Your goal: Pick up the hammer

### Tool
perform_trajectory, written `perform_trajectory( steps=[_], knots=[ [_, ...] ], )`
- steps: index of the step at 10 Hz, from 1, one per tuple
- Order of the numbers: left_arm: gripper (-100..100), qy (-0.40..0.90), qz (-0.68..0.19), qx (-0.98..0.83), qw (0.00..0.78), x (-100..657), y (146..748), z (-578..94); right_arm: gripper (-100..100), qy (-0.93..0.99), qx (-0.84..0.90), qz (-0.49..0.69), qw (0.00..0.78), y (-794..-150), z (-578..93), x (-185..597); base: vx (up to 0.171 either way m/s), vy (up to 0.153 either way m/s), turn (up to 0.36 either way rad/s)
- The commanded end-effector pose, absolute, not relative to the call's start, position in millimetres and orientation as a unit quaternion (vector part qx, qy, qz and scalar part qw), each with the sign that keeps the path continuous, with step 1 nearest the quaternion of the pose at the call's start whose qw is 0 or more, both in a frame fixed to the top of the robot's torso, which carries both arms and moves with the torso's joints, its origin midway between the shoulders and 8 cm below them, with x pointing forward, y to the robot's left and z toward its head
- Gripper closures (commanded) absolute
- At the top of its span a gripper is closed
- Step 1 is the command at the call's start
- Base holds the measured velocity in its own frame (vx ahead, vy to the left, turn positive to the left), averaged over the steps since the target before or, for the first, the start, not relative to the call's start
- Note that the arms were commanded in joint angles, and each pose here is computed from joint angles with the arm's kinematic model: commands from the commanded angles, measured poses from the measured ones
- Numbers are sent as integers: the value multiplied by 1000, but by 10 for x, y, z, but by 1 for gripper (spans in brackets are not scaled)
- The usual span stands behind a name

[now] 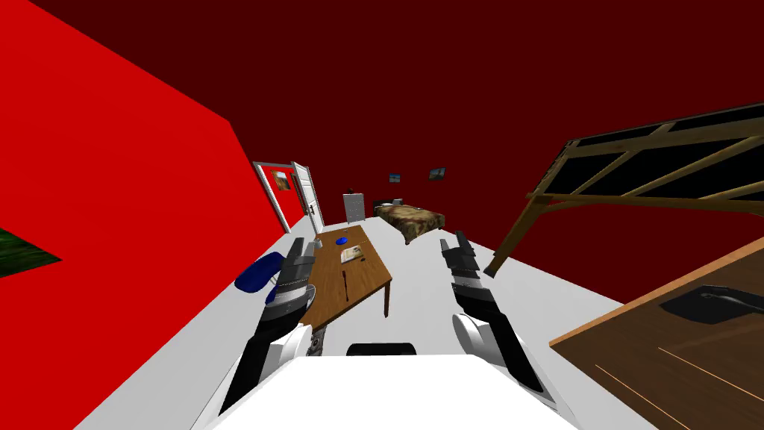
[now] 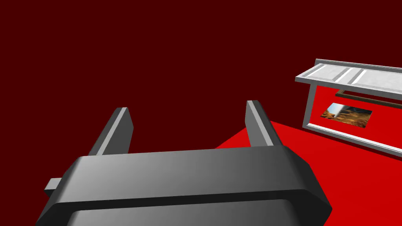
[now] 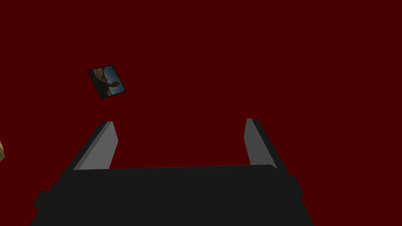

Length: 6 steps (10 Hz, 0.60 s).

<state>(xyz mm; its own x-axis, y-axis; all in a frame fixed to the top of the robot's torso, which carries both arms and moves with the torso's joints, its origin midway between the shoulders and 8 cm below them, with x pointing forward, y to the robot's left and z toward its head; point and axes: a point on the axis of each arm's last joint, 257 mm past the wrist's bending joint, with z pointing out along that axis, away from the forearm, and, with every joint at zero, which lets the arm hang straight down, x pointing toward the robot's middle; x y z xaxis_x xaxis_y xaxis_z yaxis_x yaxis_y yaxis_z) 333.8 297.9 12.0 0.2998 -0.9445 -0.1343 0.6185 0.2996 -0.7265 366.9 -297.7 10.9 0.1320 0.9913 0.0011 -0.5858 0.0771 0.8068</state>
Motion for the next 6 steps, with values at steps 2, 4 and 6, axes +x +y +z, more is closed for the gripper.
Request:
perform_trajectory(
  steps=[2,4,6],
  knots=[
    [-100,323,-506,-272,752,3402,2964,4,0,298,341,588,671,-2977,109,3669,-9,-5,-88],
    [-100,360,-485,-267,750,3474,2999,-162,0,298,341,588,671,-2977,109,3669,-27,-8,-145],
    [-100,400,-456,-269,748,3550,3092,-386,0,298,341,588,671,-2977,109,3669,-39,-11,-184]
  ],
)
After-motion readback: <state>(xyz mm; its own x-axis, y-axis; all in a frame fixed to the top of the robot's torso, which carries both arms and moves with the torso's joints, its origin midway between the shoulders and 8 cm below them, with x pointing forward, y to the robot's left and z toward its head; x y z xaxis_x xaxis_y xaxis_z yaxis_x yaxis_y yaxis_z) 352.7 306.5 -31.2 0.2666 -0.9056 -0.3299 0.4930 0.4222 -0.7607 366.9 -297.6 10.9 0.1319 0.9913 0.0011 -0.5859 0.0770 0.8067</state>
